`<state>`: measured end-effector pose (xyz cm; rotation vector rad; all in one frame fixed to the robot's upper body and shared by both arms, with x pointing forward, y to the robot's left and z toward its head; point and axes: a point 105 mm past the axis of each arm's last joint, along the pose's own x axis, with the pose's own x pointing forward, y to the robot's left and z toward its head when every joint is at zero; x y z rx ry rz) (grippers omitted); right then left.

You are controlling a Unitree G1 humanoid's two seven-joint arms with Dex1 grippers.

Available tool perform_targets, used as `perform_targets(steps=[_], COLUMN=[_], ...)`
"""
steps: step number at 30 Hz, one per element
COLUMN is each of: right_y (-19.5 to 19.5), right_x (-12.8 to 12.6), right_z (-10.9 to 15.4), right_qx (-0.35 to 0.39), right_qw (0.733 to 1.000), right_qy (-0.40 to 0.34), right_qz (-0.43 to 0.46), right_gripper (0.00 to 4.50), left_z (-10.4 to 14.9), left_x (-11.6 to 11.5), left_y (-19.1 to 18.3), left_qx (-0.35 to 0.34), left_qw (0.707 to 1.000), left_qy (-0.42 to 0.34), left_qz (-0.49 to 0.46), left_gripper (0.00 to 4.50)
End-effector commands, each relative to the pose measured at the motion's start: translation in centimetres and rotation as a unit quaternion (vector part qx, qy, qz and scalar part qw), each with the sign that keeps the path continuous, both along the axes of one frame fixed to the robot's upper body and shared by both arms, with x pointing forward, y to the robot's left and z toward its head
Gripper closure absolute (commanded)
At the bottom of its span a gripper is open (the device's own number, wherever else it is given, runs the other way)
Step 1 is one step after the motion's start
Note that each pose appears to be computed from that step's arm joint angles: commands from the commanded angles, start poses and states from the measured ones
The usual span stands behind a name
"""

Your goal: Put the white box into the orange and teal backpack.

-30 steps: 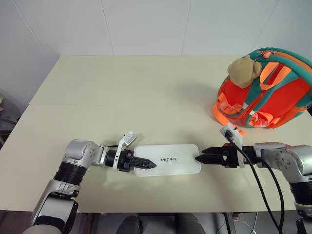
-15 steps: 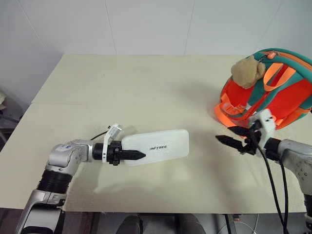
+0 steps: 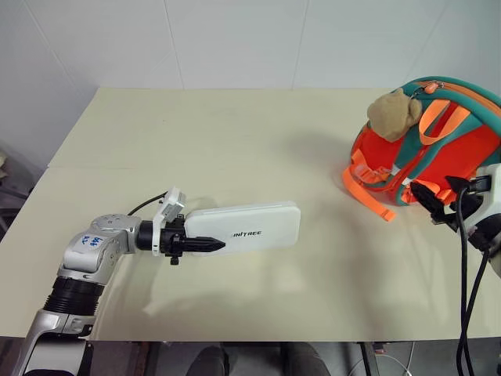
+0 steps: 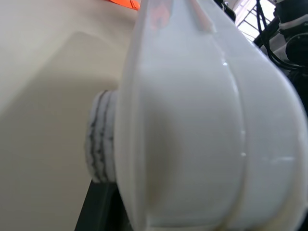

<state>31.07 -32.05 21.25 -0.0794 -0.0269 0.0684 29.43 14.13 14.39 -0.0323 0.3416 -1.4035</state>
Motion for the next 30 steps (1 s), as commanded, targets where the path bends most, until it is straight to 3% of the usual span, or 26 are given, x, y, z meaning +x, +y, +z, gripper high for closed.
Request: perform_targets(steps=[1, 9, 20, 30], right_y=[-1.3, 1.6, 3.8, 6.6], right_x=[0.4, 4.3, 9.5, 10.3], right_z=[1.7, 1.9, 2.3, 3.0], right_qx=[0.022, 0.105, 0.108, 0.095], right_qw=[0.998, 0.992, 0.988, 0.977], right_qy=[-0.044, -0.046, -0.053, -0.071], right_qz=[-0.025, 0.057, 0.099, 0.175], right_gripper=[0.00, 0.00, 0.00, 3.32], left_z=[1.3, 1.1, 0.7, 1.3], left_x=[0.1, -0.4, -0.7, 0.3], left_y=[0.2, 0.5, 1.2, 3.4], left_qx=[0.002, 0.007, 0.007, 0.019], left_qw=[1.000, 1.000, 1.000, 0.998], left_qy=[-0.027, -0.013, -0.001, -0.020], left_qz=[-0.011, -0.011, 0.011, 0.054], left_gripper=[3.21, 3.21, 3.21, 3.21])
